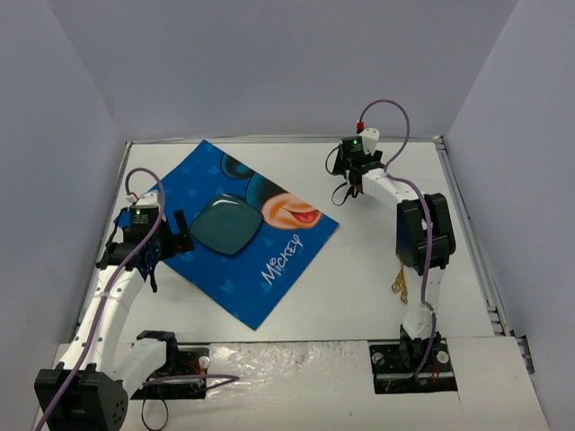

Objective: Set the dinner table for one person

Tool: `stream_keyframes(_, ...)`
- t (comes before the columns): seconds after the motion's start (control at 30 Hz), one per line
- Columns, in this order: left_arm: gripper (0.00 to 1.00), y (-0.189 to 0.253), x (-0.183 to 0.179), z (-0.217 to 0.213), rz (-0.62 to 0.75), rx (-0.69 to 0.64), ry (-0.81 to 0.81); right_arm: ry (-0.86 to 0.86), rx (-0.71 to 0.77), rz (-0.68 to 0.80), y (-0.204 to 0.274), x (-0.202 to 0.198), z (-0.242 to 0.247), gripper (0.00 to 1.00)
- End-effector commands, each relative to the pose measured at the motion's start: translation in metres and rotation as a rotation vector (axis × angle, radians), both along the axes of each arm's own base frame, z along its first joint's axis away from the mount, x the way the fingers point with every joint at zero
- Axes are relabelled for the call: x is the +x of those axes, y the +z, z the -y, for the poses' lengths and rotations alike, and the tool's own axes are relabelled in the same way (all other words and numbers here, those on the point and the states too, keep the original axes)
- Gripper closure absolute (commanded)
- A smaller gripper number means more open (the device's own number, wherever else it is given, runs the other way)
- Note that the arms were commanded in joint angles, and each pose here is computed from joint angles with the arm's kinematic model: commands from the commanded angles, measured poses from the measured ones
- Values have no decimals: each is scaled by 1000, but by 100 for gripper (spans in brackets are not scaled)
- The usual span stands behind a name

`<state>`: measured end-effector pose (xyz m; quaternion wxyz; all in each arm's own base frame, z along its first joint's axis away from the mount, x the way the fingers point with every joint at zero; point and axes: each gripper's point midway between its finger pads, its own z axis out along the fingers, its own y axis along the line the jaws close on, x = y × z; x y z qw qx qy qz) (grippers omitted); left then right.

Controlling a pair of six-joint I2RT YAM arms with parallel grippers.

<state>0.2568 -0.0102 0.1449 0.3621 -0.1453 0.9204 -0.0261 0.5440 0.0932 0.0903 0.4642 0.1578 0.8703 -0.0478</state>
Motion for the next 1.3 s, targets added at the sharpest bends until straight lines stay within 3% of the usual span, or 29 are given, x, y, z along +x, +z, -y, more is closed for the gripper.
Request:
stream_keyframes(0.0, 3, 17, 15, -8, 83, 34, 14, -25, 7, 91, 35, 22, 12, 38)
stream_keyframes(0.13, 3, 16, 14, -9, 76, 39, 19, -21, -10, 78, 30, 23, 17, 53)
stream_keyframes(0.43, 3, 16, 14, -10, 75, 38, 20, 5, -30, 63, 28, 19, 29, 78)
stream_keyframes(0.6, 3, 17, 14, -9, 79, 37, 19, 49, -44, 103, 43, 14, 29, 100)
stream_keyframes(0.93, 3, 17, 13, -9, 75, 36, 22, 275, -58, 230, 99, -43, 1, 100)
stream_keyframes(1.27, 3, 15, 14, -8, 66, 29, 20, 515, -37, 319, 138, -115, -78, 100)
